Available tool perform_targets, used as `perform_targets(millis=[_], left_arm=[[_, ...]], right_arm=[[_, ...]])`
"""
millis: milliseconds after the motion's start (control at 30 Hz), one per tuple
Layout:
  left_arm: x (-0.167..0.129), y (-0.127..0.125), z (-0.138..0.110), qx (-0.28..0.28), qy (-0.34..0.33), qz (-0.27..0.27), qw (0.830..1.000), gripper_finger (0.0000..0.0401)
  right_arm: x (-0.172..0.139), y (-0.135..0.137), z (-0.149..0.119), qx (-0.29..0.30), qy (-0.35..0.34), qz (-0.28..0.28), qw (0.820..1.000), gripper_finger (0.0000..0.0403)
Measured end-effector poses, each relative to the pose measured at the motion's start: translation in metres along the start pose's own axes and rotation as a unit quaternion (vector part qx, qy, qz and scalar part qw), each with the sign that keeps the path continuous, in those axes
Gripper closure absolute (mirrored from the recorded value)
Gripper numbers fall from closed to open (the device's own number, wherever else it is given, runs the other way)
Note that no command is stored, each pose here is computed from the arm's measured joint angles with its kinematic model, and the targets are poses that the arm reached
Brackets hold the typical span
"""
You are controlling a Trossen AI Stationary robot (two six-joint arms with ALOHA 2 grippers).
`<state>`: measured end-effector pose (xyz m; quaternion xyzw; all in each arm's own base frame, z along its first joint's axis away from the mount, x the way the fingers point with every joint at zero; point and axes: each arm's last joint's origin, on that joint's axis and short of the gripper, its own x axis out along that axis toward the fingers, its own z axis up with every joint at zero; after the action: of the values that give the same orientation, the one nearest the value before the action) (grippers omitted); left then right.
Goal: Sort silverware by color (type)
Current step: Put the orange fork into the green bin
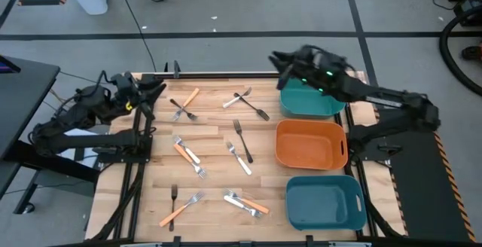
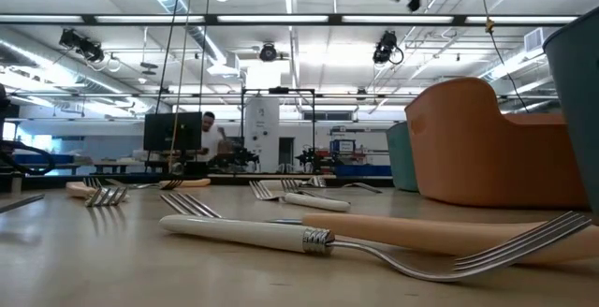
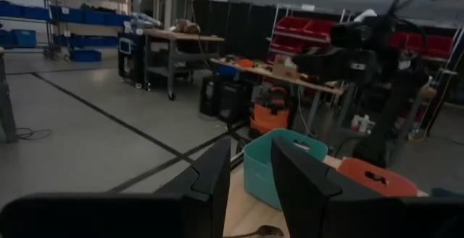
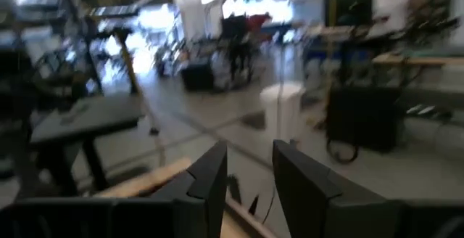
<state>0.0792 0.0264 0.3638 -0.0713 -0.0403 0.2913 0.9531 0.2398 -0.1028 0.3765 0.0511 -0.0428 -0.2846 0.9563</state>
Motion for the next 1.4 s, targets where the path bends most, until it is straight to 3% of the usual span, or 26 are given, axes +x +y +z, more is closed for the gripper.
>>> perform_targets(millis=[200,333,567,700,933,1233,1400], left_arm=[[0.011,-0.004,-0.007,-0.002,0.037,0.006,0.999,0.0292],[0.016,-0.005,-0.015,-0.014,0.072,0.014,0.997,0.0292],[0.023,-0.006,-0.027,-0.023,0.128,0.030,0.991,0.0292],[0.029,-0.008,-0.030,-0.017,0.142,0.033,0.989,0.0292],[0.039,-0.012,-0.036,-0.005,0.163,0.038,0.986,0.0292],[0.055,-0.018,-0.047,0.012,0.198,0.046,0.979,0.0292],[0.063,-0.020,-0.054,0.015,0.216,0.051,0.975,0.0292]], right_arm=[[0.055,-0.010,-0.017,-0.003,0.056,0.059,0.997,0.0284],[0.082,-0.011,-0.028,0.039,0.093,0.091,0.991,0.0284],[0.095,0.016,-0.056,0.052,0.225,0.165,0.959,0.0284],[0.095,0.027,-0.070,0.003,0.261,0.158,0.952,0.0284],[0.123,0.014,-0.100,0.003,0.318,0.120,0.940,0.0284],[0.170,-0.004,-0.122,-0.027,0.355,0.134,0.925,0.0284],[0.183,-0.009,-0.138,-0.034,0.391,0.155,0.907,0.0284]])
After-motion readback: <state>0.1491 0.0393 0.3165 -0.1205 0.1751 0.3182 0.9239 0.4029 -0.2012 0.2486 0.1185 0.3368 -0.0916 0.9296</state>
